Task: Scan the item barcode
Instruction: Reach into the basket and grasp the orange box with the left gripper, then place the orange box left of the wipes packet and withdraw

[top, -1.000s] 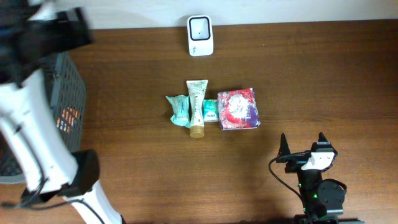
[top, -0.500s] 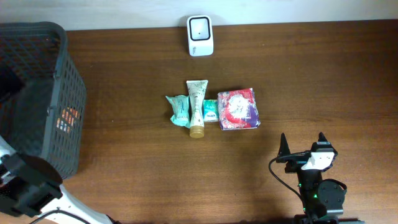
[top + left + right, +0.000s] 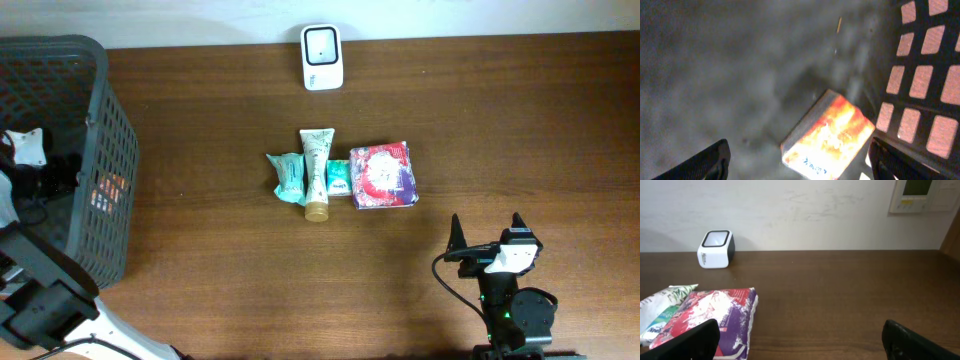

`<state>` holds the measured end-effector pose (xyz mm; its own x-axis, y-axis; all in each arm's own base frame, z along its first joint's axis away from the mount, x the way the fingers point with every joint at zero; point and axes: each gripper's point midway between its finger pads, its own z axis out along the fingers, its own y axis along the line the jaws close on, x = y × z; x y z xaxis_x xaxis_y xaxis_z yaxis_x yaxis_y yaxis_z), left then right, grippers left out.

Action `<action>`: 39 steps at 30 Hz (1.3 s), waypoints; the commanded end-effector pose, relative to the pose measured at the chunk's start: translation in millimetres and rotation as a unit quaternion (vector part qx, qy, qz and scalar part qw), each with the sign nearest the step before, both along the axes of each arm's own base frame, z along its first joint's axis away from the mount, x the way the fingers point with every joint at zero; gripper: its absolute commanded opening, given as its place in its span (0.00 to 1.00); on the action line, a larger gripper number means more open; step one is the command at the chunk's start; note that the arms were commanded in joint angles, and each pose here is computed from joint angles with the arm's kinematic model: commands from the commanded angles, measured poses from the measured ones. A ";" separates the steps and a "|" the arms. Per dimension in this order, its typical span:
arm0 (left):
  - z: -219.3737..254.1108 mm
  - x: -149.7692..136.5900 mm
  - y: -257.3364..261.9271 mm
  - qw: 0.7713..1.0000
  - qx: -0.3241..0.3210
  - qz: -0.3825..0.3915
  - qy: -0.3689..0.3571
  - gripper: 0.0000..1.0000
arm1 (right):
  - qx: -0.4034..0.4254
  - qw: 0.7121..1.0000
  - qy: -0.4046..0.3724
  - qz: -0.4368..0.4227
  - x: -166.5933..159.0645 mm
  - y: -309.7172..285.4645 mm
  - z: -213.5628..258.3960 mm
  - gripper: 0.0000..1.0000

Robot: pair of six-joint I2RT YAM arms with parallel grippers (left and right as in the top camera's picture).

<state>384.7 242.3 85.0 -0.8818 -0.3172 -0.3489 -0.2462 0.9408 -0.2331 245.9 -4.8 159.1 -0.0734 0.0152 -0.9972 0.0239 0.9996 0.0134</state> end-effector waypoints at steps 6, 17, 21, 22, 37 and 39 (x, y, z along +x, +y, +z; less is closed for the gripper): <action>-33.3 8.1 -26.1 0.994 0.022 -0.104 -0.032 0.88 | -0.004 1.000 0.003 -0.002 0.0 -0.3 -3.6 0.99; -50.0 -4.6 -35.2 0.995 0.005 -0.102 -0.014 0.00 | -0.004 1.000 0.003 -0.001 0.0 -0.2 -3.6 0.99; -22.3 7.7 -15.5 0.999 -0.004 -0.015 -0.032 0.00 | -0.004 1.000 0.003 -0.002 0.0 -0.3 -3.6 0.99; 0.2 14.9 -2.2 0.998 -0.013 0.049 -0.049 0.00 | -0.004 1.000 0.003 -0.001 0.0 -0.2 -3.6 0.99; 331.6 -14.7 -166.0 0.932 -0.169 0.062 -0.314 0.00 | -0.004 1.000 0.003 -0.002 0.0 -0.3 -3.6 0.99; 291.2 -11.6 -203.0 0.961 -0.139 0.057 -0.233 0.00 | -0.004 1.000 0.003 -0.001 0.0 -0.2 -3.6 0.99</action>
<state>366.8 70.4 413.4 -0.5051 -0.5793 -0.6398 -0.0642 0.7644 -0.6415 245.9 -4.7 159.0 -0.0738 0.0144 -0.9972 0.0235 0.9996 0.0127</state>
